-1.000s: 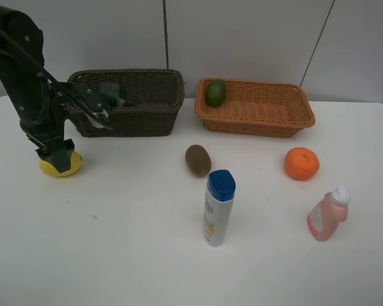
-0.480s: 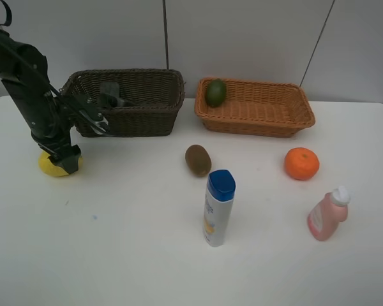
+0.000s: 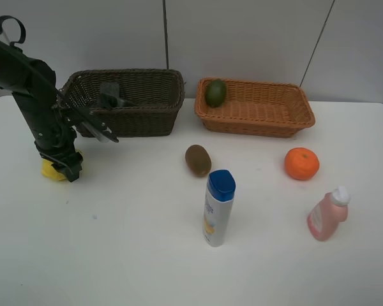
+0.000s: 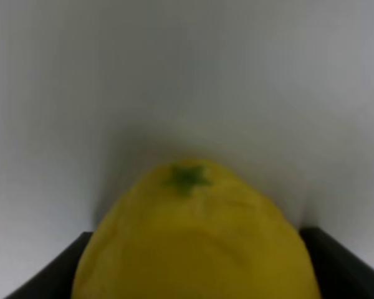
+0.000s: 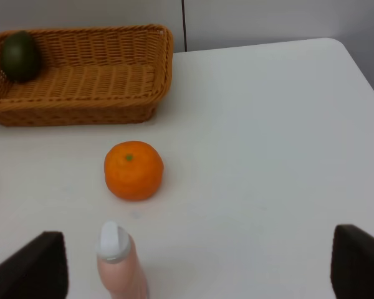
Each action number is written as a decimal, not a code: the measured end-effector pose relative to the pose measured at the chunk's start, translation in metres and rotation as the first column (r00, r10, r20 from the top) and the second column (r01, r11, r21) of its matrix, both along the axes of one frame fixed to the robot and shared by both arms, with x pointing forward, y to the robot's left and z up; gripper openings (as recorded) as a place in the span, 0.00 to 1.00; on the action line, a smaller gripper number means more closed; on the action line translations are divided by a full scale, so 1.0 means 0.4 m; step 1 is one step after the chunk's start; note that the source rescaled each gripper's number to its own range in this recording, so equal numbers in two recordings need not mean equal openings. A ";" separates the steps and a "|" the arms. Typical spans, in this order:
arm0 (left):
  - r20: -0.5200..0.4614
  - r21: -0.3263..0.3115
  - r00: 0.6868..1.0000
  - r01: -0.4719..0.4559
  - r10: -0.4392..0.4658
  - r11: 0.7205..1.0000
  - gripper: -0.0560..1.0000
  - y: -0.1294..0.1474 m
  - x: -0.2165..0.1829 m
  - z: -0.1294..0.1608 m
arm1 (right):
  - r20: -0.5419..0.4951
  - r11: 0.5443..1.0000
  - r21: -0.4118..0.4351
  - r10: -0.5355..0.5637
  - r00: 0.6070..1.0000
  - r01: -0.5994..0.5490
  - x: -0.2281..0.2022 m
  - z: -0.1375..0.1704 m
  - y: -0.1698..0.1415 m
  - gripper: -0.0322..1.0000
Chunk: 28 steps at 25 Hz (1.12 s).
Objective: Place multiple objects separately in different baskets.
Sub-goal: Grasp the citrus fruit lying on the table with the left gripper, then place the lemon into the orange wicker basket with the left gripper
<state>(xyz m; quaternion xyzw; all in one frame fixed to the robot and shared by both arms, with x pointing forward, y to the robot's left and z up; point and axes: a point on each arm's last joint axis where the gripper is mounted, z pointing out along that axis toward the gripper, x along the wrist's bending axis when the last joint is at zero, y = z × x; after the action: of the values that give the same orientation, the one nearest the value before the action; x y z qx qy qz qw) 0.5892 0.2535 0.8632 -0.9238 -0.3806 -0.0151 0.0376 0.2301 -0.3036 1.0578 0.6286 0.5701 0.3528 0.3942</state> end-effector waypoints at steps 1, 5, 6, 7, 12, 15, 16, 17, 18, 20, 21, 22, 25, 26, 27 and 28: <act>-0.011 0.000 1.000 -0.006 0.006 1.000 0.52 0.000 -0.002 -0.001 | 0.000 1.000 0.000 0.000 1.000 0.000 0.000 0.000 0.000 1.00; -0.037 -0.002 0.998 -0.042 0.042 0.999 0.52 -0.001 -0.009 -0.001 | 0.000 1.000 0.000 0.000 1.000 0.000 0.000 0.000 0.000 1.00; -0.037 -0.004 0.998 -0.052 0.052 0.999 0.52 -0.001 -0.009 -0.001 | 0.000 1.000 0.000 0.000 1.000 0.000 0.000 0.000 0.000 1.00; -0.037 -0.006 0.997 -0.071 0.071 0.997 0.52 -0.001 -0.009 -0.001 | 0.000 1.000 0.000 0.000 1.000 0.000 0.000 0.000 0.000 1.00; -0.082 -0.024 0.985 -0.157 0.155 0.987 0.52 -0.008 -0.019 0.000 | 0.000 1.000 0.000 0.000 1.000 0.000 0.000 0.000 0.000 1.00; -0.117 -0.040 0.958 -0.266 0.260 0.963 0.52 -0.018 -0.015 0.012 | 0.000 1.000 0.000 0.000 1.000 0.000 0.000 0.000 0.000 1.00; -0.124 -0.047 0.946 -0.306 0.298 0.951 0.52 -0.022 -0.007 0.022 | 0.000 1.000 0.000 0.000 1.000 0.000 0.000 0.000 0.000 1.00; -0.140 -0.054 0.932 -0.345 0.335 0.937 0.52 -0.027 -0.001 0.033 | 0.000 1.000 0.000 0.000 1.000 0.000 0.000 0.000 0.000 1.00; -0.155 -0.067 0.913 -0.390 0.376 0.919 0.52 -0.035 0.009 0.049 | 0.000 1.000 0.000 0.000 1.000 0.000 0.000 0.000 0.000 1.00; -0.186 -0.115 0.883 -0.456 0.432 0.883 0.52 -0.054 0.031 0.095 | 0.000 1.000 0.000 0.000 1.000 0.000 0.000 0.000 0.000 1.00; -0.213 -0.148 0.868 -0.482 0.448 0.864 0.52 -0.067 0.039 0.119 | 0.000 1.000 0.000 0.000 1.000 0.000 0.000 0.000 0.000 1.00; -0.234 -0.192 0.858 -0.502 0.458 0.843 0.52 -0.086 0.050 0.147 | 0.000 1.000 0.000 0.000 1.000 0.000 0.000 0.000 0.000 1.00; -0.249 -0.346 0.870 -0.491 0.426 0.799 0.52 -0.171 0.085 0.226 | 0.000 1.000 0.000 0.000 1.000 0.000 0.000 0.000 0.000 1.00; -0.218 -0.401 0.891 -0.453 0.397 0.796 0.52 -0.208 0.096 0.252 | 0.000 1.000 0.000 0.000 1.000 0.000 0.000 0.000 0.000 1.00; -0.172 -0.449 0.915 -0.403 0.365 0.798 0.52 -0.247 0.107 0.280 | 0.000 1.000 0.000 0.000 1.000 0.000 0.000 0.000 0.000 1.00; -0.125 -0.489 0.931 -0.359 0.343 0.795 0.52 -0.282 0.116 0.301 | 0.000 1.000 0.000 0.000 1.000 0.000 0.000 0.000 0.000 1.00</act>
<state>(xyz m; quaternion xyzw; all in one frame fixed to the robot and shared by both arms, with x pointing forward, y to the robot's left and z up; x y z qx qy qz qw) 0.6357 0.1408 0.9836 -0.8148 -0.5349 0.1061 -0.1969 0.2301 -0.3036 1.0578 0.6286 0.5701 0.3528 0.3942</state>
